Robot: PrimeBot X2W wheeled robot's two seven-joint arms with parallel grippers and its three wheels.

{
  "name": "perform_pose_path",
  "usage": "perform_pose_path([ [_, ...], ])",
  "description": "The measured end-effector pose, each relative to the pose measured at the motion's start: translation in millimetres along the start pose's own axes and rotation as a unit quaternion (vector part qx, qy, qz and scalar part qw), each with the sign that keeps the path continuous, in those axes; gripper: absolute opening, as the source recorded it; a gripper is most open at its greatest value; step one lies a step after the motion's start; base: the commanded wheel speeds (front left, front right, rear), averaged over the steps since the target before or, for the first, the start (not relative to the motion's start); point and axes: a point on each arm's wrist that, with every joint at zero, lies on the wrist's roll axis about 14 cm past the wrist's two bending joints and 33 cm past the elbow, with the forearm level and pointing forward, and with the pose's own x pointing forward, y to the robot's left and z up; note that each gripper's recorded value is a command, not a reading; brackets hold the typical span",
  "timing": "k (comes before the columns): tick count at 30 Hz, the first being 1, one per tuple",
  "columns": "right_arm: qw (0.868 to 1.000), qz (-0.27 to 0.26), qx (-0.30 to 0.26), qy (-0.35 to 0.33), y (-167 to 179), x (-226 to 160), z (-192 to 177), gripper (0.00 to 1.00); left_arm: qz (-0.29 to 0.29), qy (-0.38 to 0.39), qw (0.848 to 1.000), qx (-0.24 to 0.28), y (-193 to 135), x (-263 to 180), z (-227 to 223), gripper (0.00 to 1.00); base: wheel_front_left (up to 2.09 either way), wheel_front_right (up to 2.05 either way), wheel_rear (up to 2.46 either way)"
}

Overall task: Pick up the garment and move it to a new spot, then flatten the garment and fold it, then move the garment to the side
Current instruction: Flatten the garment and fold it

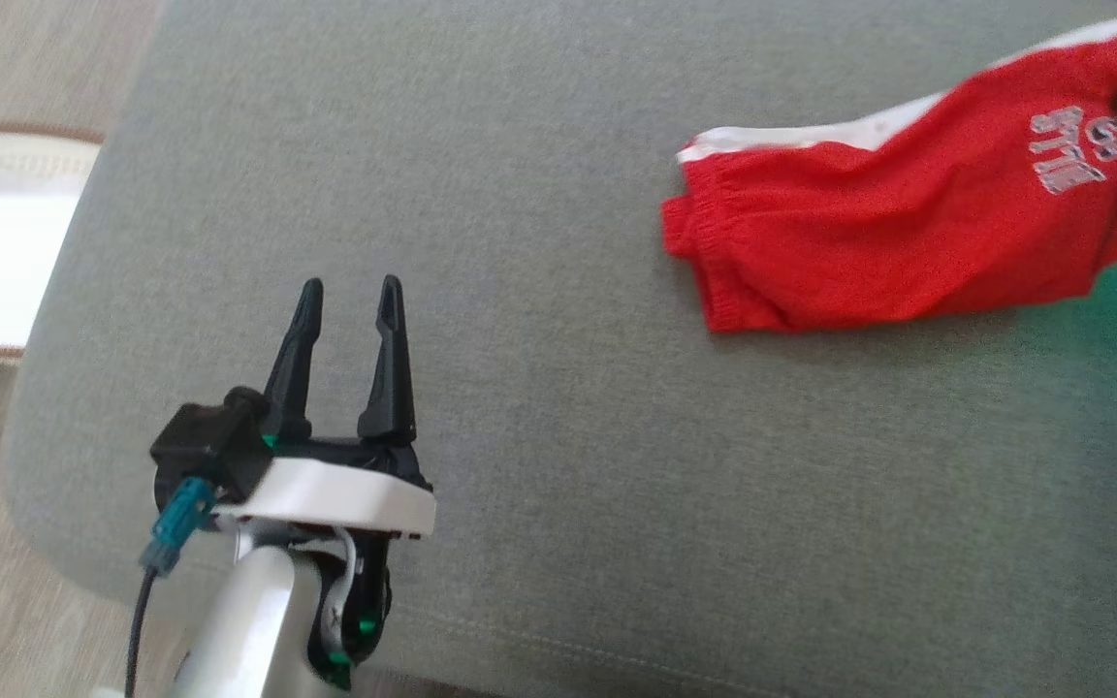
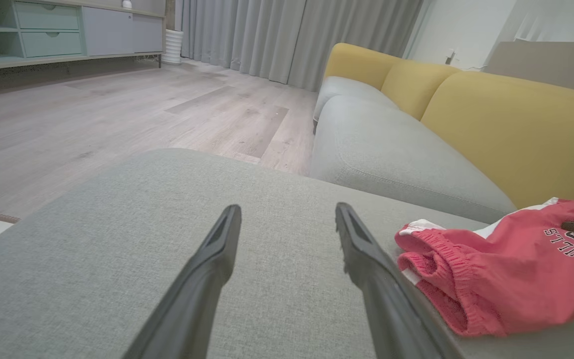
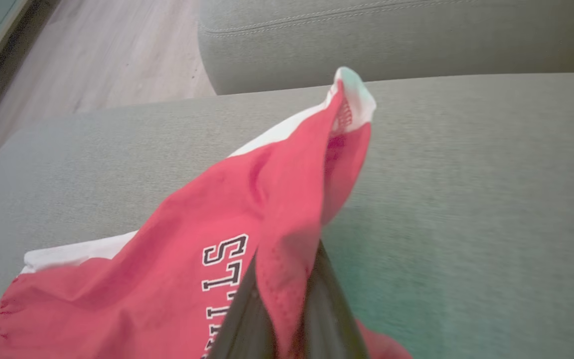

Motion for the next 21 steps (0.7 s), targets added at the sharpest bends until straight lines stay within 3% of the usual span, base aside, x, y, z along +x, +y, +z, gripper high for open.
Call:
perform_pose_path([
  [5, 0.999, -0.021, -0.025, -0.019, -10.5, -24.7, 7.9, 0.0, -0.014, -0.002, 1.0, -0.008, -8.3, -6.1, 1.7, 1.0, 0.0, 0.0, 0.0],
  [11, 0.996, 0.051, -0.071, -0.025, 59.1, -16.8, 9.0, 0.0, -0.01, -0.006, 1.0, -0.016, -5.9, -10.2, 5.9, 1.0, 0.0, 0.0, 0.0],
  [15, 0.991, 0.093, -0.092, 0.007, 106.6, -4.8, -7.4, 0.0, 0.003, -0.005, 1.0, -0.018, 2.4, -15.6, 6.2, 1.0, 0.0, 0.0, 0.0],
  [21, 0.988, 0.1, -0.111, 0.04, 132.9, 6.5, -25.2, 0.0, 0.024, -0.003, 1.0, -0.02, 14.7, -26.0, 6.3, 1.0, 0.0, 0.0, 0.0],
])
